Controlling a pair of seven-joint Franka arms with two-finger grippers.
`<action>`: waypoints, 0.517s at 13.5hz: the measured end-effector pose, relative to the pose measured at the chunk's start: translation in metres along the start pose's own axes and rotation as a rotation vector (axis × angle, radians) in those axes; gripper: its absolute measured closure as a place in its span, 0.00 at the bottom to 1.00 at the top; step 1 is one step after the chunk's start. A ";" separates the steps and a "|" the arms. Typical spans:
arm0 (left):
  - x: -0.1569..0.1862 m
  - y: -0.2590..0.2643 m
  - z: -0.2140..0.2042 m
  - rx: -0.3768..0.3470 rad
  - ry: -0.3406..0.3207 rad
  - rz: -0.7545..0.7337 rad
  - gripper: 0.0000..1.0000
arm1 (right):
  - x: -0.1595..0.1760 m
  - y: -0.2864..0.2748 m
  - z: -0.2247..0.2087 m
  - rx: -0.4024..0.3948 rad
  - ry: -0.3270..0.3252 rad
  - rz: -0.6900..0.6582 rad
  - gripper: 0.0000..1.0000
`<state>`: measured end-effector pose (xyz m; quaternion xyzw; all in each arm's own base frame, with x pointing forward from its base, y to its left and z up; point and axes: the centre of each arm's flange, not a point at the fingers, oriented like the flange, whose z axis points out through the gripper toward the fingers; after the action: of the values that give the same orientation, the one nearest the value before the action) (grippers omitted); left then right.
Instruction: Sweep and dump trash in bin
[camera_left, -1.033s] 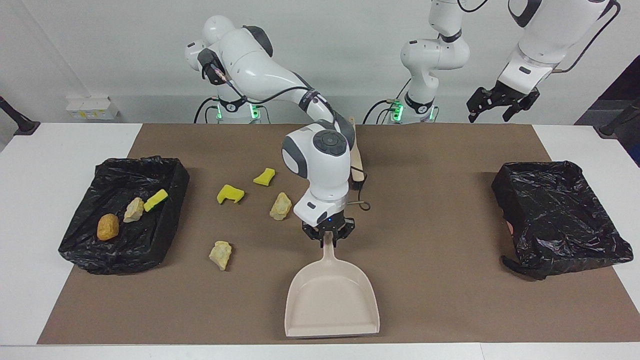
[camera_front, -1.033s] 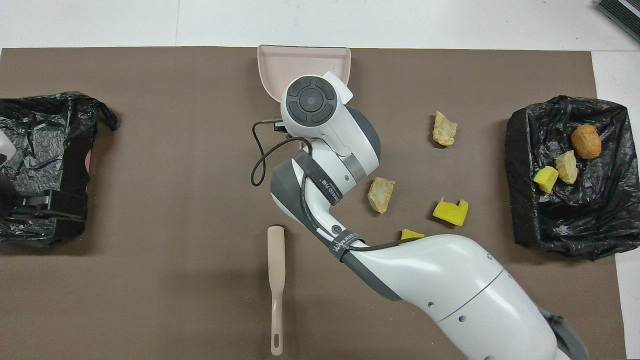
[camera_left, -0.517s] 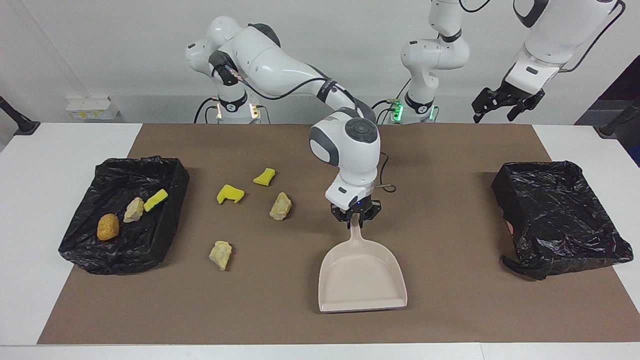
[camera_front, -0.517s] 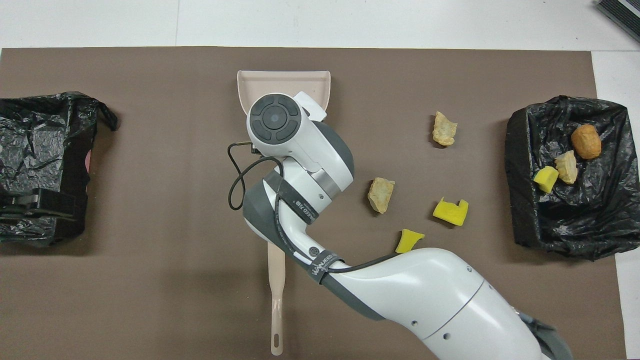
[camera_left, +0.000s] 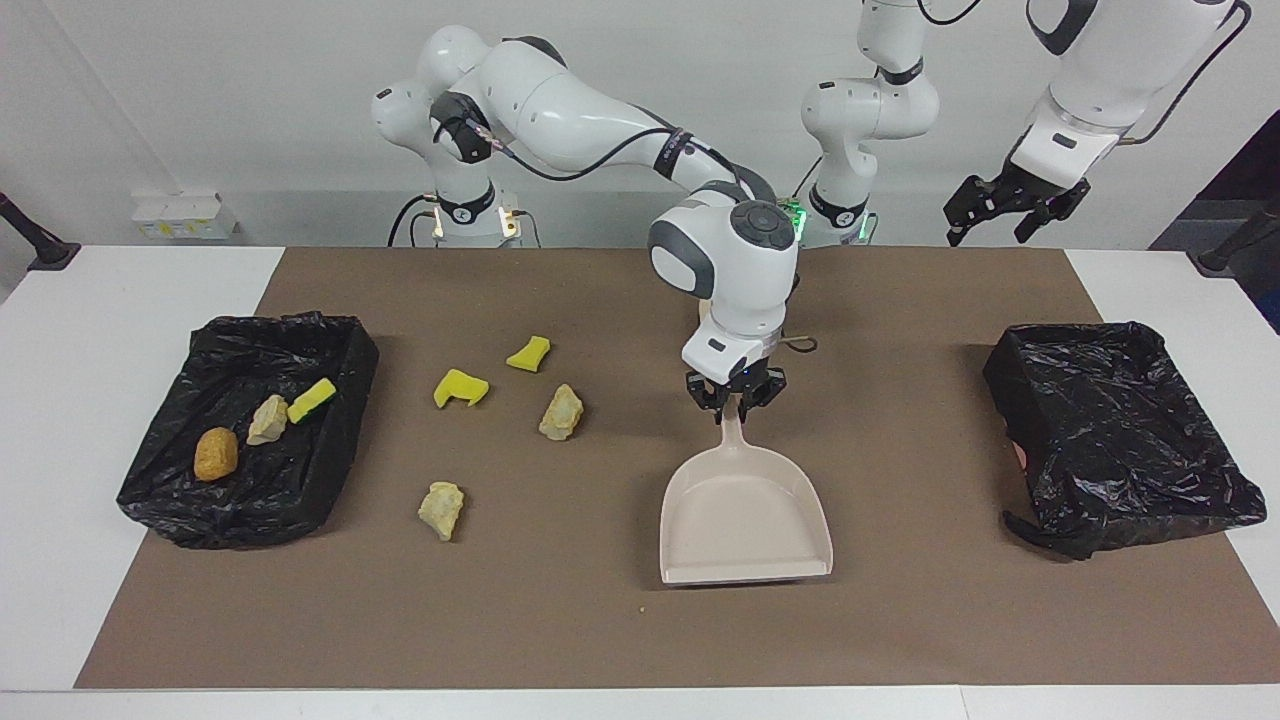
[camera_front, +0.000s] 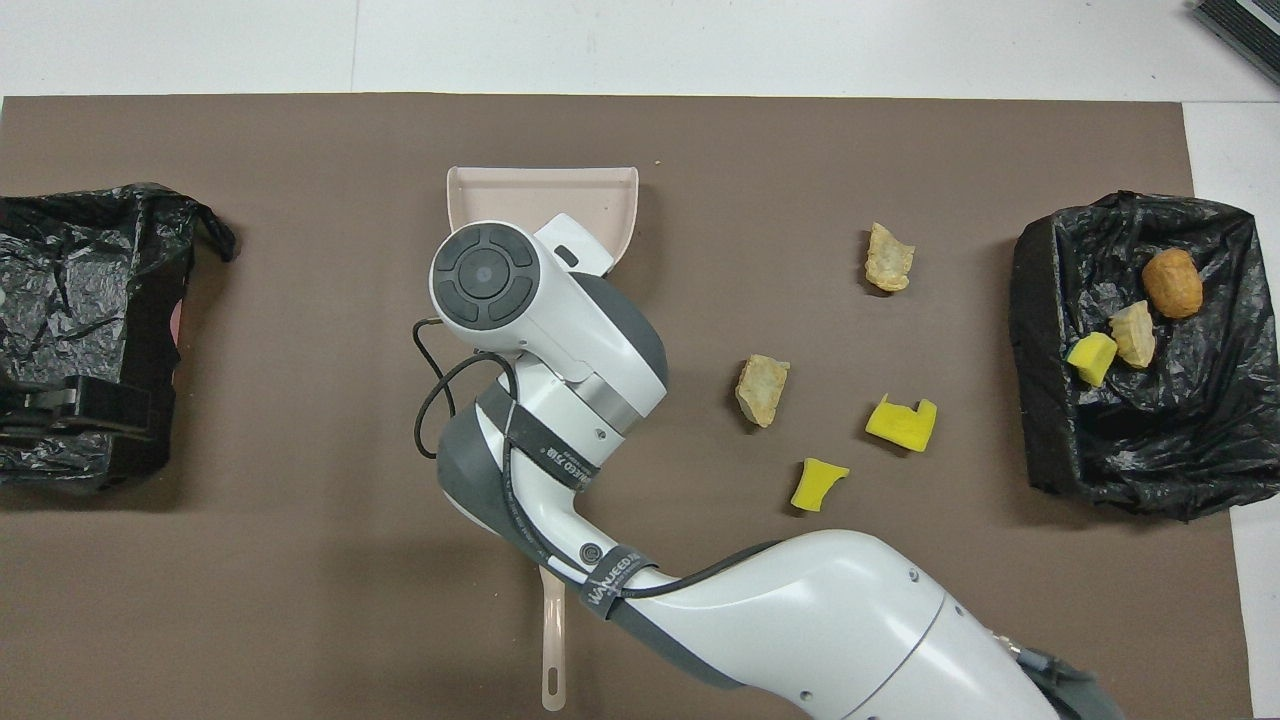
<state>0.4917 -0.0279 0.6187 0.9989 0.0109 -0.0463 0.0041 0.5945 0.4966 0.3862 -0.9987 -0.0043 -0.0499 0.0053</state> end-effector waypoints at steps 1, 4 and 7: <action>0.002 -0.004 0.000 -0.002 0.009 -0.008 0.00 | -0.004 -0.004 0.002 -0.002 -0.003 -0.001 0.67; 0.011 -0.004 0.000 -0.006 0.071 -0.010 0.00 | -0.006 -0.005 0.006 -0.008 -0.008 -0.002 0.67; 0.017 0.009 0.003 -0.005 0.103 0.010 0.00 | -0.002 -0.001 0.006 -0.009 -0.007 0.005 0.67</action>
<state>0.5087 -0.0362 0.6145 0.9999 0.0061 0.0051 0.0060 0.5927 0.4973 0.3800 -0.9989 -0.0013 -0.0462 0.0011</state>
